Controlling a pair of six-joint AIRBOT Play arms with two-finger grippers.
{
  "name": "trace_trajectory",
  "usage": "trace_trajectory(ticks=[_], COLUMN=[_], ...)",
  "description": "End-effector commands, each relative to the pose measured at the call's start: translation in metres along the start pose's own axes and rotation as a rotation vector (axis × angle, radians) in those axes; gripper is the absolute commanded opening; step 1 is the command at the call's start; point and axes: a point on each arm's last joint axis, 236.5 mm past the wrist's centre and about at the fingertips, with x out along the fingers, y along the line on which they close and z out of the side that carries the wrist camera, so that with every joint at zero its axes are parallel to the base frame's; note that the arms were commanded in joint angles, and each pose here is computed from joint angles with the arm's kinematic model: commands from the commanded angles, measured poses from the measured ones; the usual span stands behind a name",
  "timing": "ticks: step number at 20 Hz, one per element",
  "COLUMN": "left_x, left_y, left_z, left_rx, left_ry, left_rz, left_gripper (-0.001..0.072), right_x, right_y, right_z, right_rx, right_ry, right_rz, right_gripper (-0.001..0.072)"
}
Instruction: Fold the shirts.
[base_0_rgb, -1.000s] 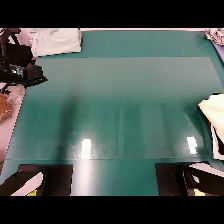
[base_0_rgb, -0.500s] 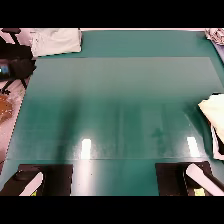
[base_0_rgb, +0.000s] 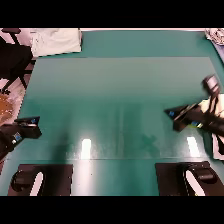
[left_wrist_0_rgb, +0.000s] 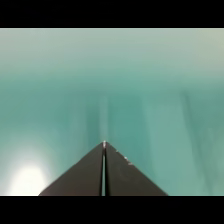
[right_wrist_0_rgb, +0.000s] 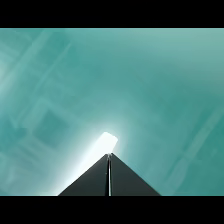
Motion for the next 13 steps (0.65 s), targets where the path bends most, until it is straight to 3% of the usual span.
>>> trace_trajectory(ticks=[1, 13], left_x=[-0.001, 0.001], left_y=[0.003, 0.003], left_z=[-0.043, -0.012], left_rx=[0.000, -0.002], left_ry=[0.117, -0.014], left_rz=[0.007, 0.007], left_gripper=[0.0026, 0.0026], right_x=[0.025, -0.010], right_y=[-0.003, 0.019], right_z=[-0.061, -0.056], right_rx=[0.031, -0.097], right_ry=[-0.031, -0.259], right_rz=[-0.017, -0.007], right_gripper=[0.0014, 0.0015])
